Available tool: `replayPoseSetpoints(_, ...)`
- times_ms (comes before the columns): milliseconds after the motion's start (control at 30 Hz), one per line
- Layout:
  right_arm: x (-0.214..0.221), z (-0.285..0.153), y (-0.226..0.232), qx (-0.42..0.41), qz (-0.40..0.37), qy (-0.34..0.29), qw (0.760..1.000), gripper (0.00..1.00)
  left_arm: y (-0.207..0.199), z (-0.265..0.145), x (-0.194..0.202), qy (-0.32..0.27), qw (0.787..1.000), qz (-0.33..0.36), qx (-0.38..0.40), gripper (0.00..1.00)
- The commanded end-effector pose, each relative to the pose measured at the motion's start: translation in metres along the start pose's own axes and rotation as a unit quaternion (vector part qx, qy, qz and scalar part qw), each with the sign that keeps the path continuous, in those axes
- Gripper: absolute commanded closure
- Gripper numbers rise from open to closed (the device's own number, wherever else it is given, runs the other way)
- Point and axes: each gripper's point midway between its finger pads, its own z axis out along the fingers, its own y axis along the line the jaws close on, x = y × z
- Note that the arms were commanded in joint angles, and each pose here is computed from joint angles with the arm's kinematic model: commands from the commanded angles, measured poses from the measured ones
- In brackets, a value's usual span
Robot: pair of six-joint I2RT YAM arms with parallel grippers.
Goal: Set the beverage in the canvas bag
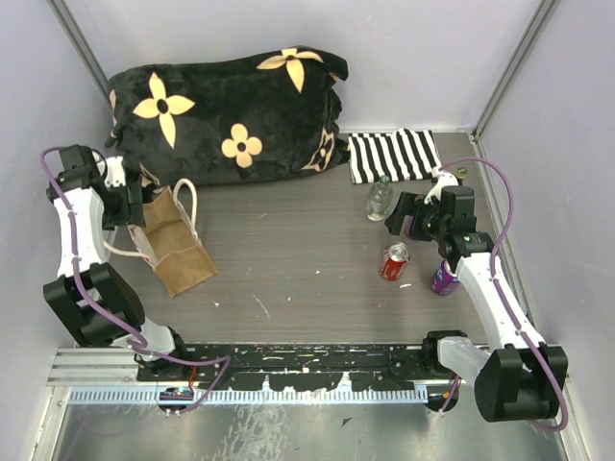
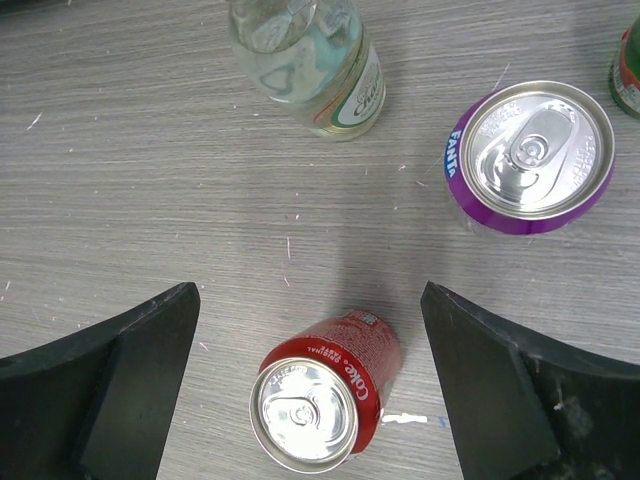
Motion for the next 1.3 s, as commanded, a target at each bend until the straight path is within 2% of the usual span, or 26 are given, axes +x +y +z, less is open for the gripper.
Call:
replayPoseSetpoints(0, -0.019, 0.002, 0.007, -0.018, -0.010, -0.031, 0.999, 0.01, 0.001, 0.005, 0.023, 0.034, 0.999, -0.003, -0.009, 0.21)
replayPoseSetpoints(233, -0.019, 0.002, 0.007, -0.019, -0.014, -0.030, 0.999, 0.01, 0.004, 0.032, 0.034, 0.055, 0.998, -0.012, -0.014, 0.21)
replayPoseSetpoints(300, -0.019, 0.001, 0.007, -0.018, -0.015, -0.030, 0.999, 0.01, 0.003, 0.039, 0.036, 0.061, 0.998, -0.017, -0.010, 0.25)
replayPoseSetpoints(400, -0.020, 0.001, 0.006, -0.015, -0.016, -0.032, 0.999, 0.01, -0.001, 0.047, 0.038, 0.068, 0.997, -0.022, 0.000, 0.43)
replayPoseSetpoints(567, -0.023, -0.002, 0.005, -0.010, -0.017, -0.035, 0.999, 0.01, -0.007, 0.050, 0.033, 0.062, 0.998, -0.029, 0.016, 0.85)
replayPoseSetpoints(633, -0.025, -0.003, 0.005, -0.008, -0.017, -0.036, 0.999, 0.01, -0.010, 0.047, 0.030, 0.057, 0.998, -0.030, 0.027, 0.94)
replayPoseSetpoints(733, -0.028, -0.006, 0.006, -0.007, -0.015, -0.040, 0.999, 0.01, -0.023, 0.036, 0.025, 0.051, 0.997, -0.030, 0.059, 0.99)
replayPoseSetpoints(867, -0.033, -0.007, 0.007, -0.006, -0.015, -0.043, 0.999, 0.01, -0.050, 0.018, 0.029, 0.055, 0.993, -0.008, 0.101, 1.00)
replayPoseSetpoints(1067, -0.041, -0.009, 0.008, -0.002, -0.018, -0.046, 0.999, 0.01, -0.116, -0.005, 0.046, 0.057, 0.985, 0.055, 0.155, 1.00)
replayPoseSetpoints(1267, -0.055, -0.017, 0.010, 0.004, -0.022, -0.058, 0.998, 0.01, -0.169, -0.012, 0.067, 0.062, 0.979, 0.055, 0.188, 1.00)
